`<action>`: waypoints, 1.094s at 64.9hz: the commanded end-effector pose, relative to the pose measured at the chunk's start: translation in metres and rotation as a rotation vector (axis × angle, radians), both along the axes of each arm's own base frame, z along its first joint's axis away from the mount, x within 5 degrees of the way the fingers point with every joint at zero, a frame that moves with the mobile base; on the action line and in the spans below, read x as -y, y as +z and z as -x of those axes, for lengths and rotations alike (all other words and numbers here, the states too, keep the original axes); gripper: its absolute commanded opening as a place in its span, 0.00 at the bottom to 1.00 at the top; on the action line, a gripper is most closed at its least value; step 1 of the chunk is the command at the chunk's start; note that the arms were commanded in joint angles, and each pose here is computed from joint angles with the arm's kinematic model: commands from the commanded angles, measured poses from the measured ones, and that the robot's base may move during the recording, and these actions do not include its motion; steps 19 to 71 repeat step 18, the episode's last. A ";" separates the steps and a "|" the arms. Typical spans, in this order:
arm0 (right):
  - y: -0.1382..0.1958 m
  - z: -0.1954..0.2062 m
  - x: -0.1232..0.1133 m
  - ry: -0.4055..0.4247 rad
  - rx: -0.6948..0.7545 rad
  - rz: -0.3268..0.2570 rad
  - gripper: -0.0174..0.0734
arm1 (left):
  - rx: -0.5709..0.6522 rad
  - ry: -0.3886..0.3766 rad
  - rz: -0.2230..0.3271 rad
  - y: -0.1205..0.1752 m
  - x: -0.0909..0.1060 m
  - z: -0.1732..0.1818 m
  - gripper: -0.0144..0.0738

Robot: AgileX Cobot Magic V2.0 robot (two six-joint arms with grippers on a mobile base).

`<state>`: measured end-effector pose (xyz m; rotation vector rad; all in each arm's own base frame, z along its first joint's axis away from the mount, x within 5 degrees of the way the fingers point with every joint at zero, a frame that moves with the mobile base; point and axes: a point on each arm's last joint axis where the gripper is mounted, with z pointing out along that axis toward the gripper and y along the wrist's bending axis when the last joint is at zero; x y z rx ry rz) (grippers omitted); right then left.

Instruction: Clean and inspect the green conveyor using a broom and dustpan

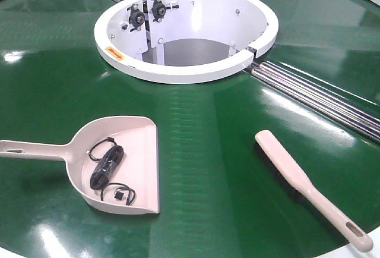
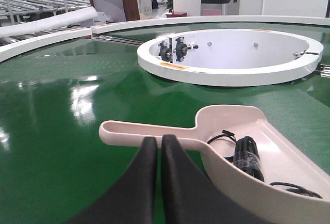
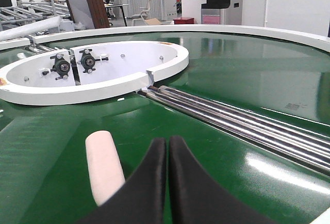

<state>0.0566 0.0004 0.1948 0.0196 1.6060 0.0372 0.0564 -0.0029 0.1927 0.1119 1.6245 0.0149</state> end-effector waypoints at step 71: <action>0.005 0.001 0.000 -0.002 0.071 0.007 0.18 | 0.070 -0.003 0.025 0.004 0.000 0.001 0.16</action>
